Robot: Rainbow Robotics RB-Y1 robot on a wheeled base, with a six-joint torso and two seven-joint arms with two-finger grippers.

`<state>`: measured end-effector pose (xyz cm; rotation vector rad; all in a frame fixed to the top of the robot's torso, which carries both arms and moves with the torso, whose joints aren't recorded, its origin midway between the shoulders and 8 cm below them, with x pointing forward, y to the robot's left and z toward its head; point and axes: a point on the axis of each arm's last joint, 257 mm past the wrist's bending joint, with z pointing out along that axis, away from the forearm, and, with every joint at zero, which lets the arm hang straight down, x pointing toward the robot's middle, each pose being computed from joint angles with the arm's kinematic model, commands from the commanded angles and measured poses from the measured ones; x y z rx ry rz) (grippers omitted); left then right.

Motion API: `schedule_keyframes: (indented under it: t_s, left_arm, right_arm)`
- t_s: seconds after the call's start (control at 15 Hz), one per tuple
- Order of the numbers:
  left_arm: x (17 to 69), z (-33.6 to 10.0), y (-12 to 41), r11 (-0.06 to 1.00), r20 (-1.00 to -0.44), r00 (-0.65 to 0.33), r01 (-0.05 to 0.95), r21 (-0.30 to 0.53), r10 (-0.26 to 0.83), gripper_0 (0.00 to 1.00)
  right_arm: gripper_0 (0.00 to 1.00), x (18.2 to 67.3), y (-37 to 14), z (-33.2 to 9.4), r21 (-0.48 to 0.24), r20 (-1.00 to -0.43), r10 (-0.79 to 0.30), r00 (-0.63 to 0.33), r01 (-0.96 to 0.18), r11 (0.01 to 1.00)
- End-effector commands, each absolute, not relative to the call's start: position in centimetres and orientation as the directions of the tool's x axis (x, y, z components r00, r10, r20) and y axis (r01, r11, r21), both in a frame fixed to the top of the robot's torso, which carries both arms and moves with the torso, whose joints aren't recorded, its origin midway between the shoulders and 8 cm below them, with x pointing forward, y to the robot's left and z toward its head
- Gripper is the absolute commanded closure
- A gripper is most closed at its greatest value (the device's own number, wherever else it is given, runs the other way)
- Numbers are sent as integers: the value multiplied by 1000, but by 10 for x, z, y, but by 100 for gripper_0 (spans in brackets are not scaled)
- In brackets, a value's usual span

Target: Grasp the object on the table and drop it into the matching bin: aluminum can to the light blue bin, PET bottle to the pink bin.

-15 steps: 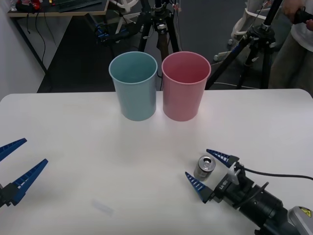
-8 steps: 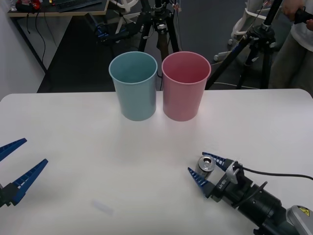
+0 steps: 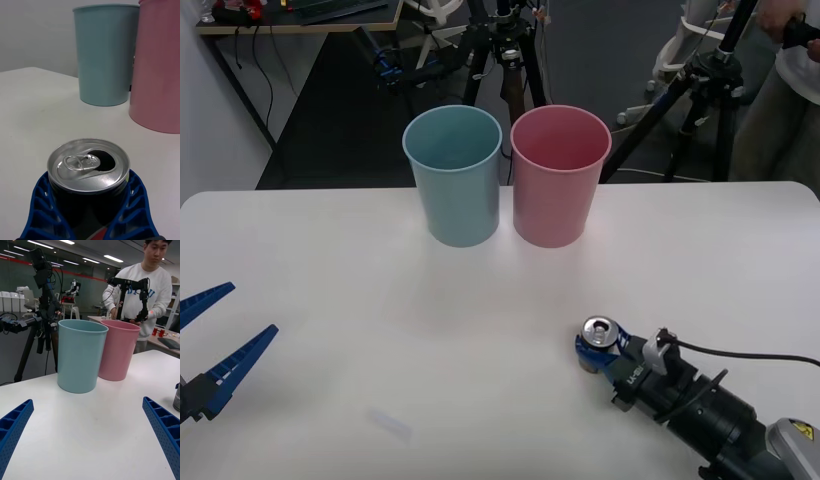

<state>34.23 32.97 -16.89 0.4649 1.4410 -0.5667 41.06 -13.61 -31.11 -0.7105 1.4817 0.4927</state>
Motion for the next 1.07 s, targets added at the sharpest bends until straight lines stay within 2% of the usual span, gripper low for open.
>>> schedule_keyframes:
  t_s: [0.07, 0.47, 1.07]
  left_arm:
    - [342, -169, 330, 785, -996, 41, 618, -39, -82, 0]
    - [342, -169, 330, 785, -996, 41, 618, -39, -82, 0]
    - [342, -169, 330, 785, -996, 41, 618, -39, -82, 0]
  right_arm:
    - [100, 411, -138, -308, -131, -990, -125, 60, -694, 708]
    - [100, 406, -140, -260, -137, -989, -63, 131, -703, 697]
    - [100, 385, -133, -144, -59, -985, 74, 156, -708, 704]
